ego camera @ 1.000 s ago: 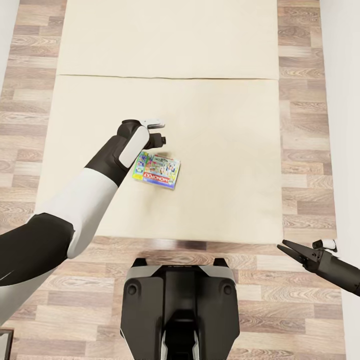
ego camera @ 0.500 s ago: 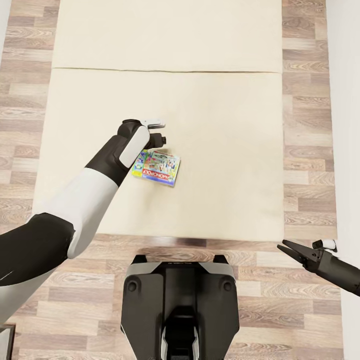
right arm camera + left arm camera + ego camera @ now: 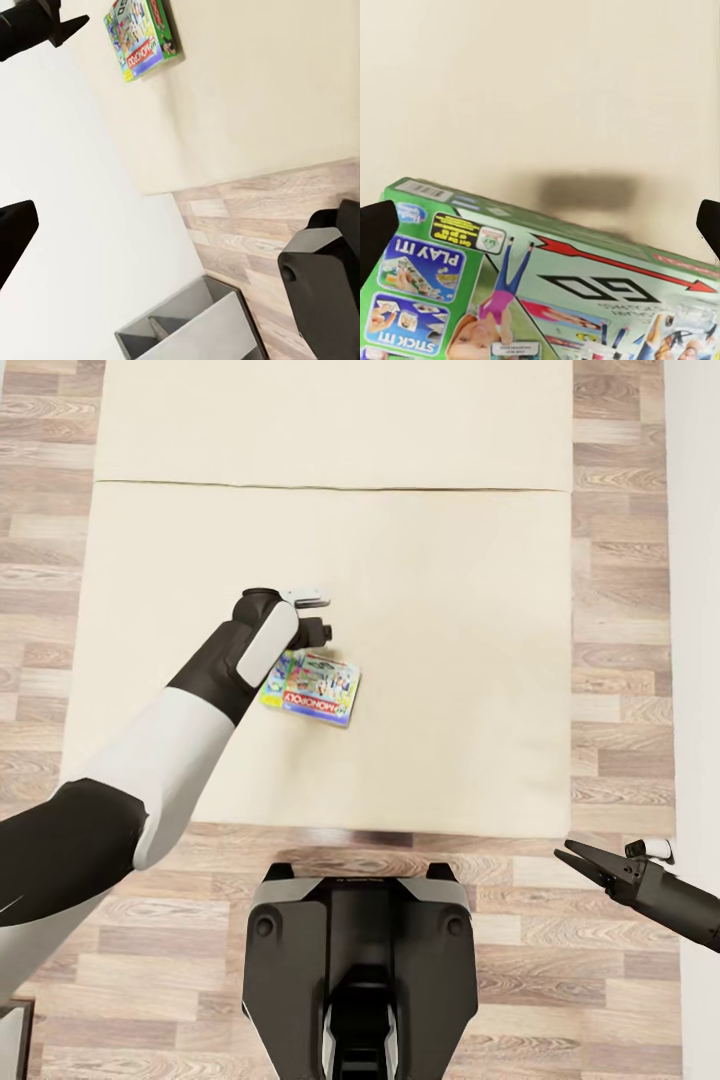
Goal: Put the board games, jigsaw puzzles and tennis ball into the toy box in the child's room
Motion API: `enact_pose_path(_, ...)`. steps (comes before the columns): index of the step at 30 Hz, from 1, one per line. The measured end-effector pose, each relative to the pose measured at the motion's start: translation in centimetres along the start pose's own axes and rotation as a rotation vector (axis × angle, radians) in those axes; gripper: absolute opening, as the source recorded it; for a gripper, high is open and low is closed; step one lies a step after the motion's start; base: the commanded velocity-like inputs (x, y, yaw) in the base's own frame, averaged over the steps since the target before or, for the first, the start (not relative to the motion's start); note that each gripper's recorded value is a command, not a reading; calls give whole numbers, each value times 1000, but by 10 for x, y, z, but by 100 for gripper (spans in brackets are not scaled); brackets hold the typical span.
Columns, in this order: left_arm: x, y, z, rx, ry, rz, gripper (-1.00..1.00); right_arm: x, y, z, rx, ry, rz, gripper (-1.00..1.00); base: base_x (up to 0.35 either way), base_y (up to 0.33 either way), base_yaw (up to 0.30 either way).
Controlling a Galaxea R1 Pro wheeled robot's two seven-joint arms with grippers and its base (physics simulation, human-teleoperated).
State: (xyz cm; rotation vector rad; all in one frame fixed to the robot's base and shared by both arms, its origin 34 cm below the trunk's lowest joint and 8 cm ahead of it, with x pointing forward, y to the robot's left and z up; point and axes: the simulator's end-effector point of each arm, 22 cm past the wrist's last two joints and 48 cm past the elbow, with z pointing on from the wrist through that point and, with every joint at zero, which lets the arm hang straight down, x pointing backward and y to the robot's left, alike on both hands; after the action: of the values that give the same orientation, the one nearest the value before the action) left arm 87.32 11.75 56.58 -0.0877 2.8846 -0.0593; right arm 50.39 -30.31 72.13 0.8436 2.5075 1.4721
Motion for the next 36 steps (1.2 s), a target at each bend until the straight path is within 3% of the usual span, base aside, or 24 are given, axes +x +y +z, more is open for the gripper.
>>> enact_pose_path(36, 11, -2, 26, 2, 31, 12, 100, 11, -27, 5, 33, 22, 48, 100, 0, 0, 0)
